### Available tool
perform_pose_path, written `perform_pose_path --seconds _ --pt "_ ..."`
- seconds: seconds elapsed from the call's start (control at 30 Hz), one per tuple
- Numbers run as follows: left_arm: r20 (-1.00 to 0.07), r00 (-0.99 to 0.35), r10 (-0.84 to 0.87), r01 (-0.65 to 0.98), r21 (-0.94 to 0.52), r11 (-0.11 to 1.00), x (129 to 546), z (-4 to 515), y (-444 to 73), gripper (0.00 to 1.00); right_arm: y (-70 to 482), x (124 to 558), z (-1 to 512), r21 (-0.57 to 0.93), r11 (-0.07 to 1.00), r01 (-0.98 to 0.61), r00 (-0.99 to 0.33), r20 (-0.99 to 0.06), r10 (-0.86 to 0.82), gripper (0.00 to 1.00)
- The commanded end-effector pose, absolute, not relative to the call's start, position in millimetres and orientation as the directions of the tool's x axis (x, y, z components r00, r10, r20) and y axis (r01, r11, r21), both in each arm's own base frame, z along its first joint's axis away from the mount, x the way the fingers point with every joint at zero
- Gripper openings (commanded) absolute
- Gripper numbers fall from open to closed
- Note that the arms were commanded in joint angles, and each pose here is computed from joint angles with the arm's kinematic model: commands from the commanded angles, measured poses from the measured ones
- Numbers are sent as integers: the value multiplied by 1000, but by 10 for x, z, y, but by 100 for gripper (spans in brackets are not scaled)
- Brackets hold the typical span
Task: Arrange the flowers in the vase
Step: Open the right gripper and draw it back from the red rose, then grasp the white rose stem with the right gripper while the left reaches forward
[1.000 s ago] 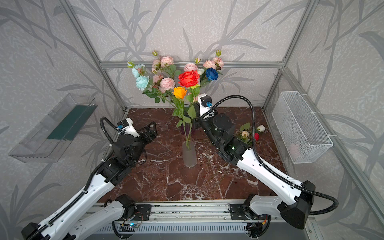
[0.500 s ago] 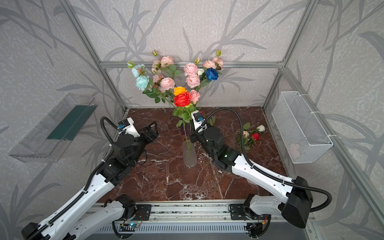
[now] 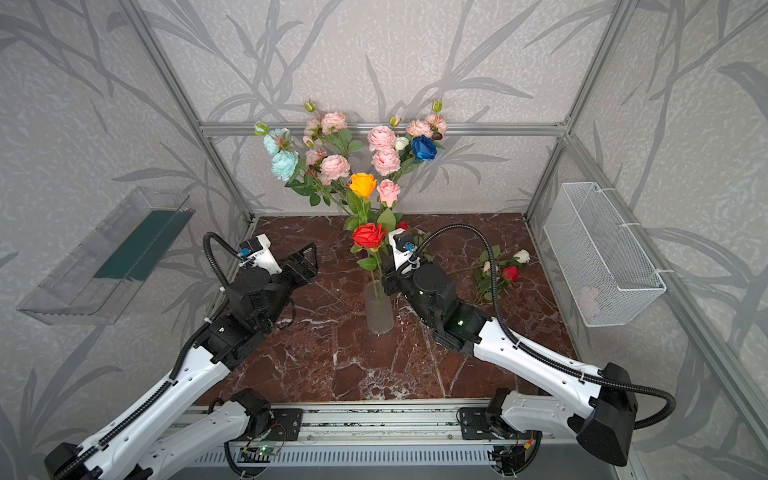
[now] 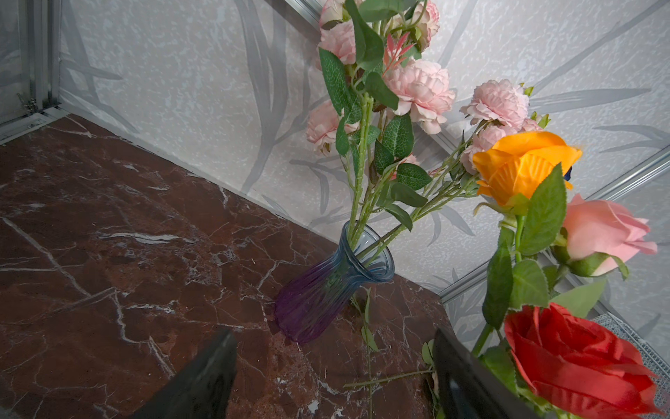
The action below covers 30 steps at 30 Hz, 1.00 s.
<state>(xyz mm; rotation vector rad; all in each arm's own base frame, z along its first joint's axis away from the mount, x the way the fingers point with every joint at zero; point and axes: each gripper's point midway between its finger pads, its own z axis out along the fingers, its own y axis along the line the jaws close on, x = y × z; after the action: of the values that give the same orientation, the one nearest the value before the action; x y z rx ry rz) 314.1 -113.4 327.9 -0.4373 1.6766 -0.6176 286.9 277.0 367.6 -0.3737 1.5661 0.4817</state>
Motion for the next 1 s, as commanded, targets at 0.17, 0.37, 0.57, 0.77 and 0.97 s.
perform_pose_path --seconds 0.17,0.37,0.57,0.77,0.97 --pt "-788 -184 -588 229 -616 754 3052 3531 -1342 80 2243 2705 3840 87 909 -407 -21 -996 86 33" --pt "-826 -219 -520 514 -551 658 2794 3852 -1847 73 1434 3002 3307 181 971 -155 -238 -961 141 37" --pt "-901 -259 -347 757 -413 507 2262 3945 -2533 70 778 3235 2323 324 941 102 -504 -799 330 36" --pt "-930 -318 -187 862 -365 352 1823 3808 -3049 70 666 3402 1690 406 894 190 -624 -653 429 35" --pt "-934 -332 -128 867 -356 350 1732 3658 -3207 70 852 3727 1387 554 799 236 -640 -530 556 50"
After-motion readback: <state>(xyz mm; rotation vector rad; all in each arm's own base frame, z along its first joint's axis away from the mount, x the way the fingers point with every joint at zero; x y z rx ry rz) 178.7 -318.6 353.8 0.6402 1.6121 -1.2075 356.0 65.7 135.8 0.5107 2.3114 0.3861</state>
